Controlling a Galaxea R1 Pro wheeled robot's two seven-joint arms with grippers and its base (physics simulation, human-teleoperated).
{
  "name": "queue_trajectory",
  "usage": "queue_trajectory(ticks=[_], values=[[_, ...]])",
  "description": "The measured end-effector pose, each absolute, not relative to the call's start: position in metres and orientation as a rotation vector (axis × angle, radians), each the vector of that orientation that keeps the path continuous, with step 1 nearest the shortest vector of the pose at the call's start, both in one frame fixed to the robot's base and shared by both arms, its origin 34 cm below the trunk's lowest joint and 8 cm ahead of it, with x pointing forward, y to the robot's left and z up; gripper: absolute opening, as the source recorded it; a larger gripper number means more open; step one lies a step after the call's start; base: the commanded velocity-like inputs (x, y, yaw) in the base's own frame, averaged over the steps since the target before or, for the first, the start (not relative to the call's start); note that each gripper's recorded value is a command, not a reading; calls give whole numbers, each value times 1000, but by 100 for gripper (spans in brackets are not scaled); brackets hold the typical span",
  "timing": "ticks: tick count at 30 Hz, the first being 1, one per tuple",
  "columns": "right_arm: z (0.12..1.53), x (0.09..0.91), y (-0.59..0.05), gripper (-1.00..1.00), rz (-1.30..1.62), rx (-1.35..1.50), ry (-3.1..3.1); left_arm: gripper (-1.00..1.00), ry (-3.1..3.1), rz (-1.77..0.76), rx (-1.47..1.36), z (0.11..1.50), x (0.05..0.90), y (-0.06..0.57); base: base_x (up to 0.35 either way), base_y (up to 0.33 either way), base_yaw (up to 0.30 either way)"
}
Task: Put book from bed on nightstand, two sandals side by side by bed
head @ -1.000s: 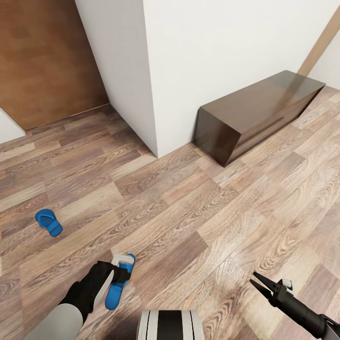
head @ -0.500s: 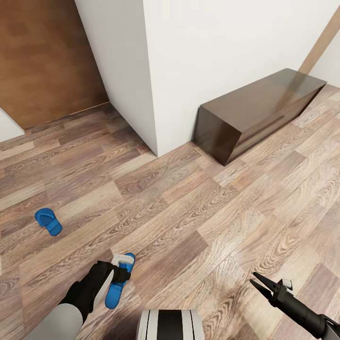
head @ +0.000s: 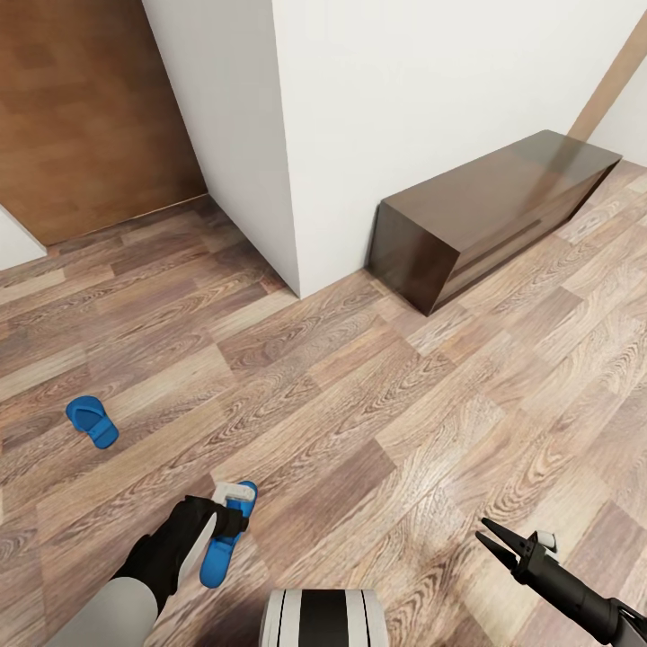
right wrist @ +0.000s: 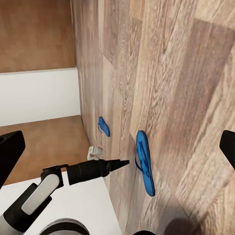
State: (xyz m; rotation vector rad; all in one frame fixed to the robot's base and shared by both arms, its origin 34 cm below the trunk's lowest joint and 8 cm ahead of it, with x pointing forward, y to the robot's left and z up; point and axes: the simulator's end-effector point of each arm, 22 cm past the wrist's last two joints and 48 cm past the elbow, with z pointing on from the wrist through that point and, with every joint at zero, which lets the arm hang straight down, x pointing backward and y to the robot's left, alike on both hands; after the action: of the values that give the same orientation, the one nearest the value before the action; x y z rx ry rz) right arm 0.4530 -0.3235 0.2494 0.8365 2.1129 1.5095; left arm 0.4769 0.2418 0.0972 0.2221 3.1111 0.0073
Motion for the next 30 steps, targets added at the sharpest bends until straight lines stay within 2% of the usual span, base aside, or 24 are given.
queue_trajectory(ticks=[30], values=[[249, 453, -323, 100, 1510, 837, 2112, 100, 3099, 52, 202, 98, 481, 248, 0, 0, 0]])
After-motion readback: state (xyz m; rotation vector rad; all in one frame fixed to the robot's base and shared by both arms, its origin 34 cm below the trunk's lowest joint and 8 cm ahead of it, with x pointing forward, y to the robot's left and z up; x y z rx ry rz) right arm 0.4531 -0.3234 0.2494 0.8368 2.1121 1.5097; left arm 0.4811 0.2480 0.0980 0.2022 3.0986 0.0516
